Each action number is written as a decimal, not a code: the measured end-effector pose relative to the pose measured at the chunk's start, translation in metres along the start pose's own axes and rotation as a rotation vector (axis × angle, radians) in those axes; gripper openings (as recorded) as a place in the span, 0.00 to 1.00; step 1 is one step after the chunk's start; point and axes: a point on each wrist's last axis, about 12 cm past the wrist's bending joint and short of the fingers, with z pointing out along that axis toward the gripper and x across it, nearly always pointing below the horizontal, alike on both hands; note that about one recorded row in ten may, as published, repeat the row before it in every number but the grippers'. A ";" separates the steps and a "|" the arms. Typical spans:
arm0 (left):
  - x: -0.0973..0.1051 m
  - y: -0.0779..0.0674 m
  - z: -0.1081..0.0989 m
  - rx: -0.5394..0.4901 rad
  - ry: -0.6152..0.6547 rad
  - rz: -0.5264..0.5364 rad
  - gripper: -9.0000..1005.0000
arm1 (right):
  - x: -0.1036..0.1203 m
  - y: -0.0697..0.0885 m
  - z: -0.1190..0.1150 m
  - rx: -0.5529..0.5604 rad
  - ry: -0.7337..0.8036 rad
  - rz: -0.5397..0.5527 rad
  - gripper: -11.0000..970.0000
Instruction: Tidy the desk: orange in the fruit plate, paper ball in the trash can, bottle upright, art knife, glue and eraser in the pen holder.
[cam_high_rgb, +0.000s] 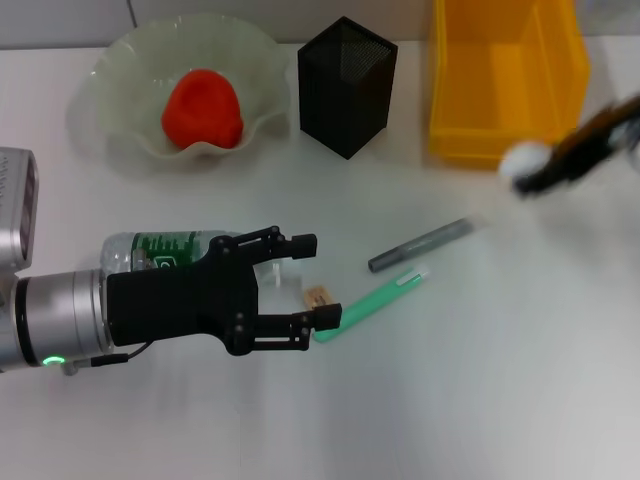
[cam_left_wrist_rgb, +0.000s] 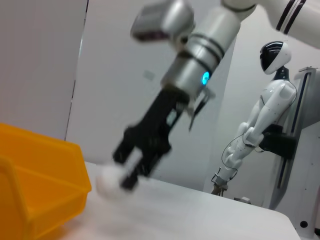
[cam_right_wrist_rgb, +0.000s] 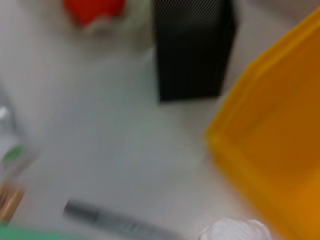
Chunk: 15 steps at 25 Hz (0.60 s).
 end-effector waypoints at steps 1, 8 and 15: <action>0.000 0.000 0.000 0.000 -0.001 0.000 0.86 | -0.004 -0.002 -0.013 0.027 -0.033 0.010 0.59; -0.003 0.001 0.002 0.005 -0.003 0.002 0.86 | -0.023 -0.025 -0.041 0.188 -0.229 0.059 0.58; -0.003 0.002 0.003 0.006 -0.001 -0.001 0.86 | -0.036 -0.039 -0.005 0.224 -0.312 0.075 0.58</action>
